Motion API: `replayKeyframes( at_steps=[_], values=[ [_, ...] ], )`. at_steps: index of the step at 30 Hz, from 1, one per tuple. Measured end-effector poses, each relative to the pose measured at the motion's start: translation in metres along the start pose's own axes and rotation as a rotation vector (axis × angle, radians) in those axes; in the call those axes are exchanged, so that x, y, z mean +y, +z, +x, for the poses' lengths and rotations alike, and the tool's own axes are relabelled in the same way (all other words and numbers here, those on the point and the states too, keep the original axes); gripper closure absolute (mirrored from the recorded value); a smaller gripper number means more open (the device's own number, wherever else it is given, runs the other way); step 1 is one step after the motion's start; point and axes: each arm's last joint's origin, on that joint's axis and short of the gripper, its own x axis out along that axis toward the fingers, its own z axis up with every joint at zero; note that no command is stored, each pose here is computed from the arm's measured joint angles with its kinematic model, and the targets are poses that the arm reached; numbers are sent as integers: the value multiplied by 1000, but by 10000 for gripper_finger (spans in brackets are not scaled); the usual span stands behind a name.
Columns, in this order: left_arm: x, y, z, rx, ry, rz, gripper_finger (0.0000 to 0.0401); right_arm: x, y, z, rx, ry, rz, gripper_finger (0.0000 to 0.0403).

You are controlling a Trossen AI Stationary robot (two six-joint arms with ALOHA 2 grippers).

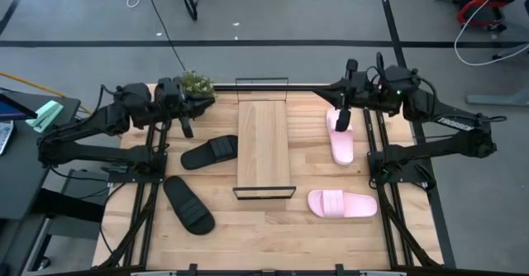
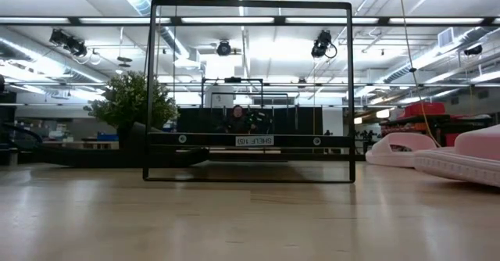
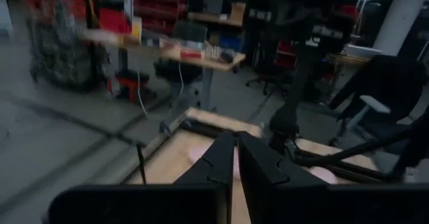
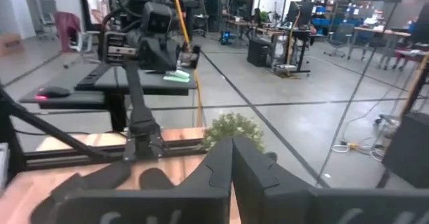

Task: Pick and place slides into the shelf
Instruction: Put the top pink slide on the shelf

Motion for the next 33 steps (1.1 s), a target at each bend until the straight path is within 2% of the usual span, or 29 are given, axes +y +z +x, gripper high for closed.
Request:
replayKeyframes(
  at_steps=[5, 9, 12, 17, 25, 33],
  values=[
    [2, -3, -4, 33, 2, -21, 376, -4, 5, 6, 14, -19, -4, 389],
    [4, -3, -11, 55, -37, -24, 382, -9, -1, 9, 64, -45, 60, 389],
    [7, -6, -18, 94, -22, -42, 385, -15, -8, 8, 125, -73, 112, 389],
    [14, -11, -28, 149, 26, -41, 387, -30, -28, 8, 323, -156, 148, 389],
    [19, -11, -32, 156, 62, -40, 377, -55, -62, 7, 640, -260, 199, 389],
    [20, -12, -31, 168, 72, -46, 379, -97, -92, 12, 822, -255, 374, 389]
  ],
)
